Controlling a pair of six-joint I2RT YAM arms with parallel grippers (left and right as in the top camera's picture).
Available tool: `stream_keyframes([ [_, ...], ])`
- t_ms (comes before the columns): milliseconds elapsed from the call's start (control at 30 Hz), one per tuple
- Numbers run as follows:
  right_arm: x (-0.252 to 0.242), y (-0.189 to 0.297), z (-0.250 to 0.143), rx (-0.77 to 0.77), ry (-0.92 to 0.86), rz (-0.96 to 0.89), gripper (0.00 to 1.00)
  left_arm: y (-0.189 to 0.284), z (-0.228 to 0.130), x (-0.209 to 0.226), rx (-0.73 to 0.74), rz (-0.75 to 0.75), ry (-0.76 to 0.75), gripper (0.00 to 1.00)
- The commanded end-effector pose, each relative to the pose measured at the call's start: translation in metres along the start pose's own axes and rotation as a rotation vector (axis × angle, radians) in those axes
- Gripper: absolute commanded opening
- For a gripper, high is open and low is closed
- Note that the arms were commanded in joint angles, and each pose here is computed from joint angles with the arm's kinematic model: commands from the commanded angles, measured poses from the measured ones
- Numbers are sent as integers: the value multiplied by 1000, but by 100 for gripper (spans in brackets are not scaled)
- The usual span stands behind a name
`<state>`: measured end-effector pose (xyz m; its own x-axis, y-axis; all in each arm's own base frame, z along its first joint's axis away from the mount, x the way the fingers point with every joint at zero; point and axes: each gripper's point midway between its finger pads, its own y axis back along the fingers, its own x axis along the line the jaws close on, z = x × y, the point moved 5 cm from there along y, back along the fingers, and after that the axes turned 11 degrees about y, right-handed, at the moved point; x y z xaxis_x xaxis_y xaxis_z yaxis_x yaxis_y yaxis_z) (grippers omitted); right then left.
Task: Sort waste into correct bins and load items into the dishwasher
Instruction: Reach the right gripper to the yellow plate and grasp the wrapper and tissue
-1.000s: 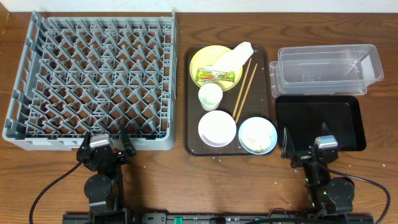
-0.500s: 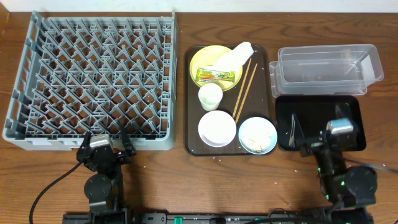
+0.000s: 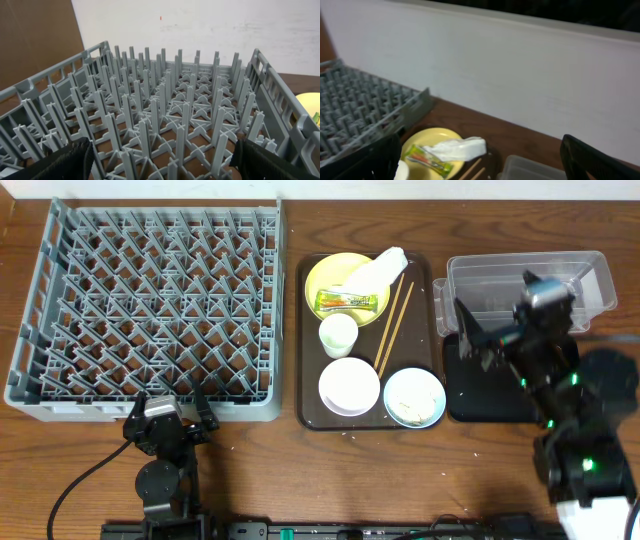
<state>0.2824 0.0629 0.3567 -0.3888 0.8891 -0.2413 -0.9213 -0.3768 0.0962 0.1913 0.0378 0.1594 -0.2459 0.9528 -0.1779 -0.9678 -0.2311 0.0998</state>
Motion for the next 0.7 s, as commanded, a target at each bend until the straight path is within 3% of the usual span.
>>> stream_keyframes([
  [0, 6, -14, 26, -28, 9, 117, 99, -1, -14, 5, 50, 28, -15, 92],
  [433, 14, -118, 58, 105, -101, 399, 99, -1, -14, 5, 50, 28, -15, 92],
  [667, 34, -179, 48, 205, -132, 486, 99, -1, -14, 5, 50, 28, -15, 92],
])
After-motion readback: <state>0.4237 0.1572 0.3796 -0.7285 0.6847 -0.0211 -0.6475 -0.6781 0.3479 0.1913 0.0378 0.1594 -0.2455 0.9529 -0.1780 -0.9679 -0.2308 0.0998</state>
